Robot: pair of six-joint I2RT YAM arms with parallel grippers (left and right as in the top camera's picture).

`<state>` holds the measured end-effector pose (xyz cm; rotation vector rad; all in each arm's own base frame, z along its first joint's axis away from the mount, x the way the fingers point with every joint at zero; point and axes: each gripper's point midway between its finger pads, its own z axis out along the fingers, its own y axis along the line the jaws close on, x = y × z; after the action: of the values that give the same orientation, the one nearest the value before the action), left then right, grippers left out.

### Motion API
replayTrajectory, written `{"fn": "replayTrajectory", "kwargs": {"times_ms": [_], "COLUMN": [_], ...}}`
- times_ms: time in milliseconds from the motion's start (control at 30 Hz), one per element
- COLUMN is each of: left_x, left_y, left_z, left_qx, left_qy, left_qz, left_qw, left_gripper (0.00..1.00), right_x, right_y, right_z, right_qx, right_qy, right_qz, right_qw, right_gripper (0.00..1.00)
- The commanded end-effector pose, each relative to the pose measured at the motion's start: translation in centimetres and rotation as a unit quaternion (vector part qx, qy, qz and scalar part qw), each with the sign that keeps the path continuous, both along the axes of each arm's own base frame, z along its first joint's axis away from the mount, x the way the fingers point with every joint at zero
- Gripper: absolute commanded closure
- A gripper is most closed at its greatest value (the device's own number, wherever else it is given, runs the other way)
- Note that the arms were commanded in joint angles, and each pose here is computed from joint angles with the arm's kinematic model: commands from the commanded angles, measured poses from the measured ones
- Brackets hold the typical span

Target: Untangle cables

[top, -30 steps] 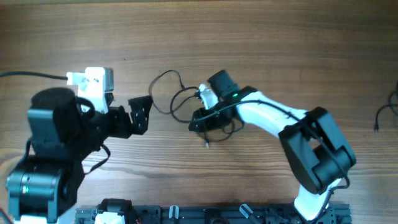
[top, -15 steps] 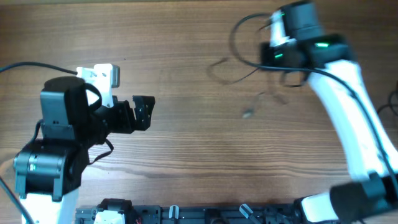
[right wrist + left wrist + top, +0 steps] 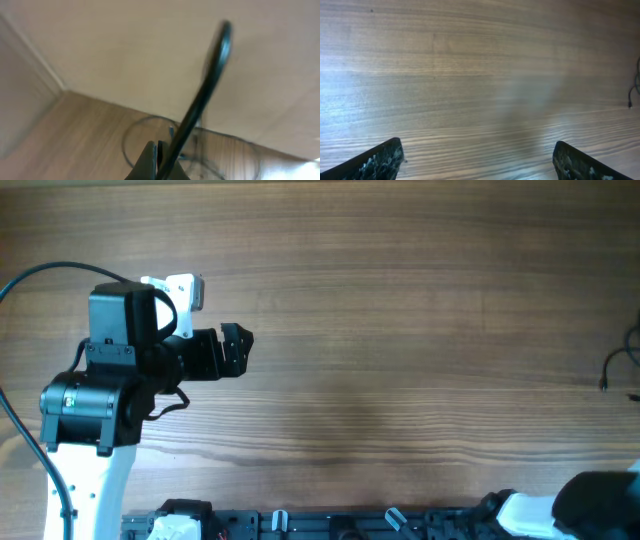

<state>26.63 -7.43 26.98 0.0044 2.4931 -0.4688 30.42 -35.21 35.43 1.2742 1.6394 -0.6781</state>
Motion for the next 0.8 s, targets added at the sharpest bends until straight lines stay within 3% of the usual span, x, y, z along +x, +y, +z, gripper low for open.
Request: {"fn": "replayTrajectory", "kwargs": {"times_ms": [0, 67, 167, 267, 367, 400, 433, 500, 633, 667, 700, 767], "left_x": [-0.5, -0.7, -0.8, -1.1, -1.1, -1.2, -1.1, -1.1, -1.2, -1.3, -1.2, -1.0], "left_y": [0.2, 0.2, -0.3, -1.3, -1.4, -1.4, -1.4, -1.4, -1.4, -1.4, -1.4, -1.4], "left_z": [-0.4, -0.5, -0.4, -0.1, -0.1, 0.0, -0.1, 0.0, -0.1, -0.1, -0.1, 0.1], "left_qx": [0.007, 0.008, -0.006, -0.031, -0.033, -0.034, -0.033, -0.033, -0.033, -0.033, -0.033, -0.033], "left_qy": [0.012, 0.018, 0.017, 0.019, 0.020, 0.020, 0.020, 0.020, 0.022, 0.023, 0.021, 0.015], "left_qz": [-0.002, -0.002, -0.012, -0.031, -0.032, -0.033, -0.032, -0.033, -0.033, -0.032, -0.032, -0.033], "left_qw": [1.000, 1.000, 1.000, 0.999, 0.999, 0.999, 0.999, 0.999, 0.999, 0.999, 0.999, 0.999], "left_gripper": [0.02, 0.03, 0.02, 0.02, 0.02, 0.02, 0.02, 0.01, 0.01, 0.01, 0.00, 0.00], "right_x": [0.0, 0.2, -0.1, 0.0, 0.6, 0.3, -0.2, -2.3, -4.7, -4.3, -3.0, 0.9], "right_y": [-3.5, -5.9, -8.3, -9.6, -8.5, -7.8, -7.0, -4.0, 0.8, 2.4, 4.2, 7.1], "right_z": [-0.9, 0.2, 1.1, -3.3, -11.5, -14.2, -16.5, -21.9, -24.9, -25.0, -24.7, -22.8], "right_qx": [0.081, 0.087, 0.073, 0.122, 0.233, 0.271, 0.306, 0.405, 0.505, 0.538, 0.585, 0.638], "right_qy": [-0.177, -0.252, -0.293, -0.279, -0.213, -0.188, -0.168, -0.124, -0.076, -0.077, -0.093, -0.120], "right_qz": [-0.044, -0.024, -0.010, -0.035, -0.053, -0.065, -0.084, -0.159, -0.219, -0.208, -0.172, -0.026], "right_qw": [0.980, 0.964, 0.953, 0.952, 0.947, 0.942, 0.933, 0.892, 0.831, 0.813, 0.787, 0.760], "right_gripper": [0.95, 0.95, 0.95, 0.94, 0.62, 0.60, 0.66, 0.67, 0.39, 0.23, 0.15, 0.13]}}
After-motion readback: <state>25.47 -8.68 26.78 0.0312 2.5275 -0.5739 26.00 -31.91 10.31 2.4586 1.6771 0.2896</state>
